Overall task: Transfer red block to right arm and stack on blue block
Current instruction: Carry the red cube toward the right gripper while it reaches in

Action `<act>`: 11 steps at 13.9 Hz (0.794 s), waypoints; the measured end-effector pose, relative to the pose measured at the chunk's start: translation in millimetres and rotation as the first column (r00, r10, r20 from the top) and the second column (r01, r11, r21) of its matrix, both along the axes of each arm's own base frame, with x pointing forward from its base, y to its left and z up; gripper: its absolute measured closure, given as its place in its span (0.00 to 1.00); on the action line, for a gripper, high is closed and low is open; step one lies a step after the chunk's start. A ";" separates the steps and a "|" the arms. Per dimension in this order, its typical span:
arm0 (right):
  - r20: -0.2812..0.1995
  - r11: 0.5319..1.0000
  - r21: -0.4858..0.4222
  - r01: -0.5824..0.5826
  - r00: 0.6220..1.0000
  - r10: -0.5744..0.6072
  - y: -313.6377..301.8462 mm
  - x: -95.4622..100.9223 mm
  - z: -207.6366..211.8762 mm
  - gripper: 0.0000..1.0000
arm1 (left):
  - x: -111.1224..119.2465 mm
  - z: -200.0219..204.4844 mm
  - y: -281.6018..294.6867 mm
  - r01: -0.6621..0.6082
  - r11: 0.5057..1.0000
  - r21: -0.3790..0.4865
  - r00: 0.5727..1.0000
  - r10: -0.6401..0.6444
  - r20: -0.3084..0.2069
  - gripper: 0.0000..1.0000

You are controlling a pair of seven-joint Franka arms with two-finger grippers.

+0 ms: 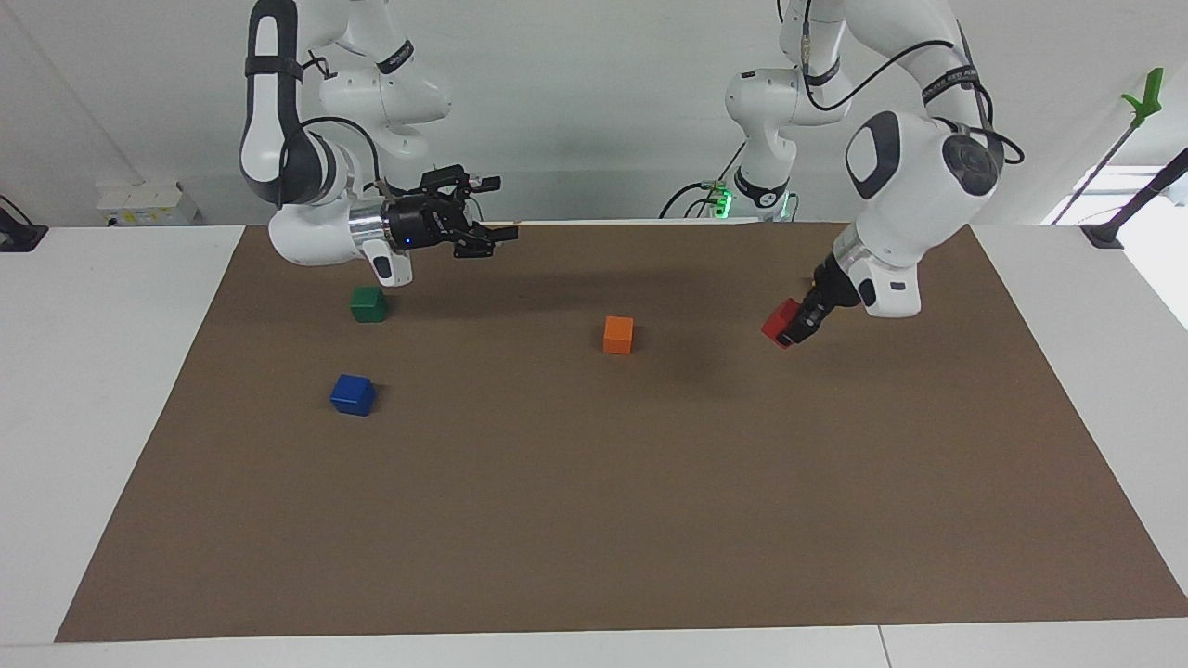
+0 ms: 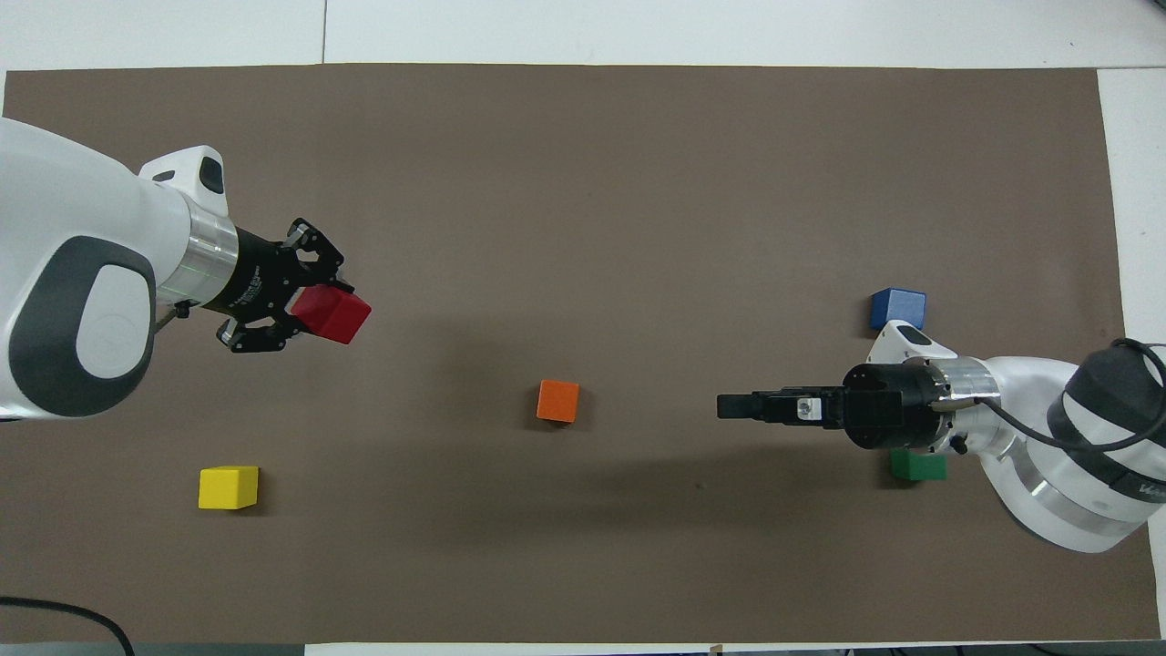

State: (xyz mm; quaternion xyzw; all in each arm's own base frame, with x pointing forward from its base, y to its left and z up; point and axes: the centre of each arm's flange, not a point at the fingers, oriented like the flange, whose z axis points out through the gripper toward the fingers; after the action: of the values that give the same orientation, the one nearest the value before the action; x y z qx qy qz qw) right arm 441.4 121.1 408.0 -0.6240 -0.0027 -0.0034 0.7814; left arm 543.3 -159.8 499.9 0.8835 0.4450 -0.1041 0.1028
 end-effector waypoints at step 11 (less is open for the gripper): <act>-0.023 0.913 0.406 -0.041 0.998 0.055 76.9 -21.4 -100.4 0.00 | -107.7 76.7 -158.1 -0.584 0.807 -0.090 0.776 0.522 -0.355 0.46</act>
State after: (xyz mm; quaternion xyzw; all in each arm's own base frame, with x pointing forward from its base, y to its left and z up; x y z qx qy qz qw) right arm 420.0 198.0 307.6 -0.4481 -0.0042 0.0259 0.8936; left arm 435.5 -317.9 576.6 0.6702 0.6837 -0.2508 0.1430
